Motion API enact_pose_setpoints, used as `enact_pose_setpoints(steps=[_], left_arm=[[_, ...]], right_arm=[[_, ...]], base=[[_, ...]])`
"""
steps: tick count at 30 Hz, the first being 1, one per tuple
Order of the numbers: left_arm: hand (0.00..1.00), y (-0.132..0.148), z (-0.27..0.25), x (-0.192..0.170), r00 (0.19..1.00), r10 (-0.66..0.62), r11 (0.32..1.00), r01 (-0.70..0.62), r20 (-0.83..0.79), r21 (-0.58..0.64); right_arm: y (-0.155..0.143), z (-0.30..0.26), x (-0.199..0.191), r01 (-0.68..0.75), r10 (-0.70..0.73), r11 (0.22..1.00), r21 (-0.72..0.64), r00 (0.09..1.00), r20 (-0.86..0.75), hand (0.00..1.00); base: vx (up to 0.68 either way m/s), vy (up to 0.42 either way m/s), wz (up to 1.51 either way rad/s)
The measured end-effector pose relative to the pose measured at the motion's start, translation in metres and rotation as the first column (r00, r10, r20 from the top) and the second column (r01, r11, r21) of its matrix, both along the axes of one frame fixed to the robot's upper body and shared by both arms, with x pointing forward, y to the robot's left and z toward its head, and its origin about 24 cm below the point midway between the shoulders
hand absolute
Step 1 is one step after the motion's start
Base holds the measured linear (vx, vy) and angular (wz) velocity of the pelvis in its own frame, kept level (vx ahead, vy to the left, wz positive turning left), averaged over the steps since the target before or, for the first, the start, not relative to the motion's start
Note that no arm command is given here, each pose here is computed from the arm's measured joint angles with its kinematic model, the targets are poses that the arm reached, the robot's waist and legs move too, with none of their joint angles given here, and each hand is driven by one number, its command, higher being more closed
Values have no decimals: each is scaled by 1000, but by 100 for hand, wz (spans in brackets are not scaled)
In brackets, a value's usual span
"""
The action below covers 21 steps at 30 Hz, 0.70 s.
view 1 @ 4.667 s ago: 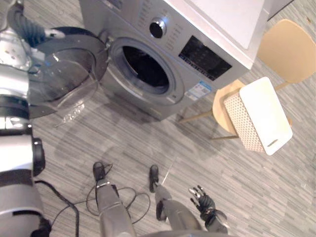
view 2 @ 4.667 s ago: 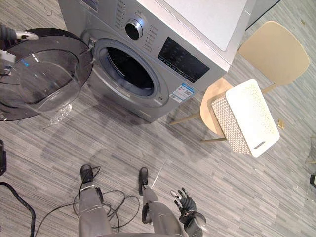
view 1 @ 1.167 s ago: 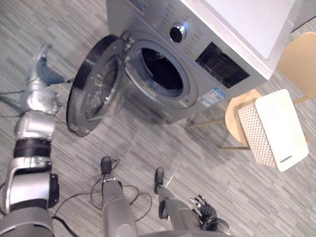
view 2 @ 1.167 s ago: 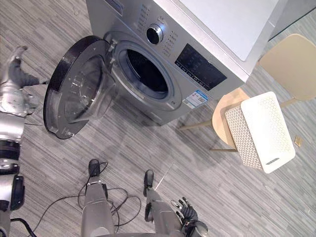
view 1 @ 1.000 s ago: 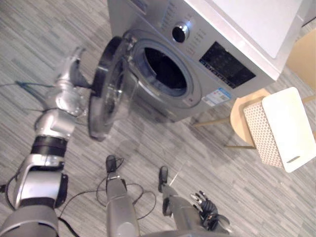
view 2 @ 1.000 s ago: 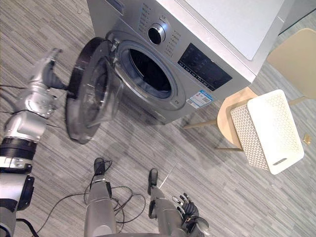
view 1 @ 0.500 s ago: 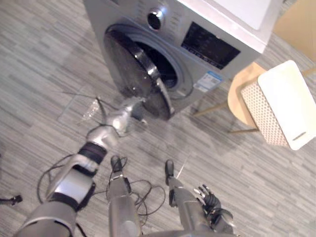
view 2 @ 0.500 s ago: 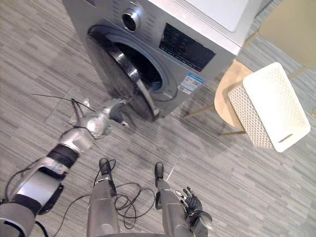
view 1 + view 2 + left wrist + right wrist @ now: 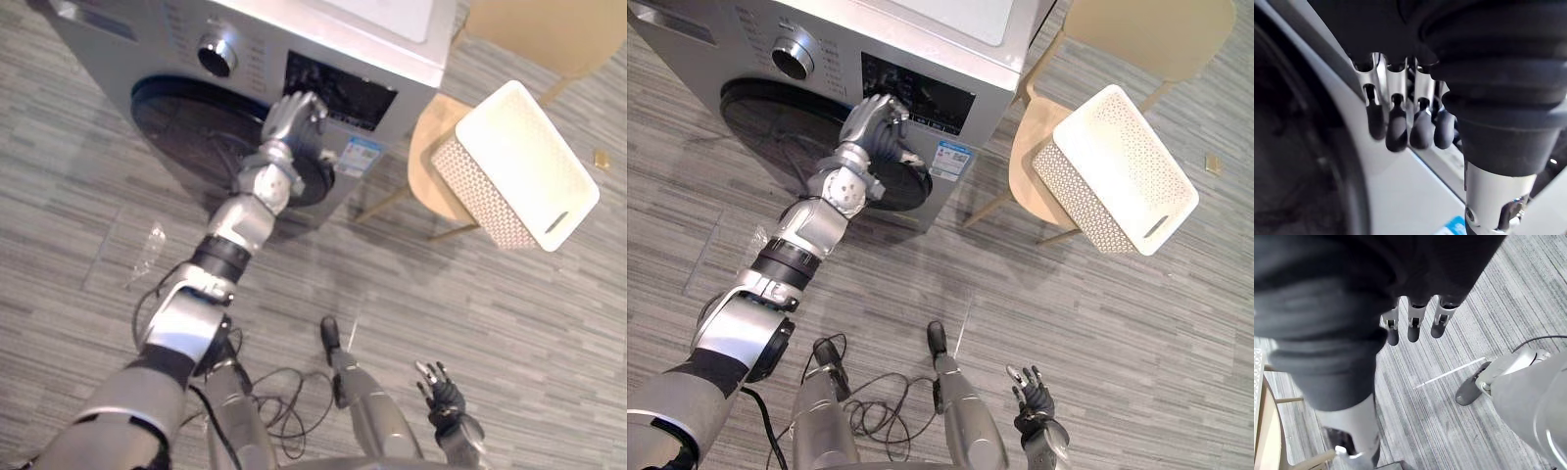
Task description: Pick up the laundry basket with both hands and put the clothes into the washing machine.
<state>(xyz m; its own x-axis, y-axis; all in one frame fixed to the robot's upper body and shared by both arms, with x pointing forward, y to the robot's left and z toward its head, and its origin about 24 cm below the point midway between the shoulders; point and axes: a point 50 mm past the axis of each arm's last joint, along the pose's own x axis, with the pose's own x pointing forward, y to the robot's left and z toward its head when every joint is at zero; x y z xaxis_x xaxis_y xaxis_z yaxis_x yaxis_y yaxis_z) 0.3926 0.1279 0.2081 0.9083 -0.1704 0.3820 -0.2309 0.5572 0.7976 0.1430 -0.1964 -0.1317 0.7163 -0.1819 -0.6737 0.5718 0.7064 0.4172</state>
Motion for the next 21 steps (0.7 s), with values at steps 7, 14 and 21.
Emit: enact_pose_setpoints(steps=[7,14,21], left_arm=[[0,49,-159,-46,883,110,955,-220,-455,-197],[0,62,-321,-189,432,41,674,-677,-901,-294],[0,56,-369,-288,170,-103,411,-890,-980,-197]], right_arm=[[3,-17,-34,-6,6,1000,2,988,-152,0],[2,-26,-50,44,-41,999,8,971,-234,0],[-2,-36,-71,103,-97,995,-3,929,-357,0]], base=[[33,1,11],[47,6,24],[50,20,22]])
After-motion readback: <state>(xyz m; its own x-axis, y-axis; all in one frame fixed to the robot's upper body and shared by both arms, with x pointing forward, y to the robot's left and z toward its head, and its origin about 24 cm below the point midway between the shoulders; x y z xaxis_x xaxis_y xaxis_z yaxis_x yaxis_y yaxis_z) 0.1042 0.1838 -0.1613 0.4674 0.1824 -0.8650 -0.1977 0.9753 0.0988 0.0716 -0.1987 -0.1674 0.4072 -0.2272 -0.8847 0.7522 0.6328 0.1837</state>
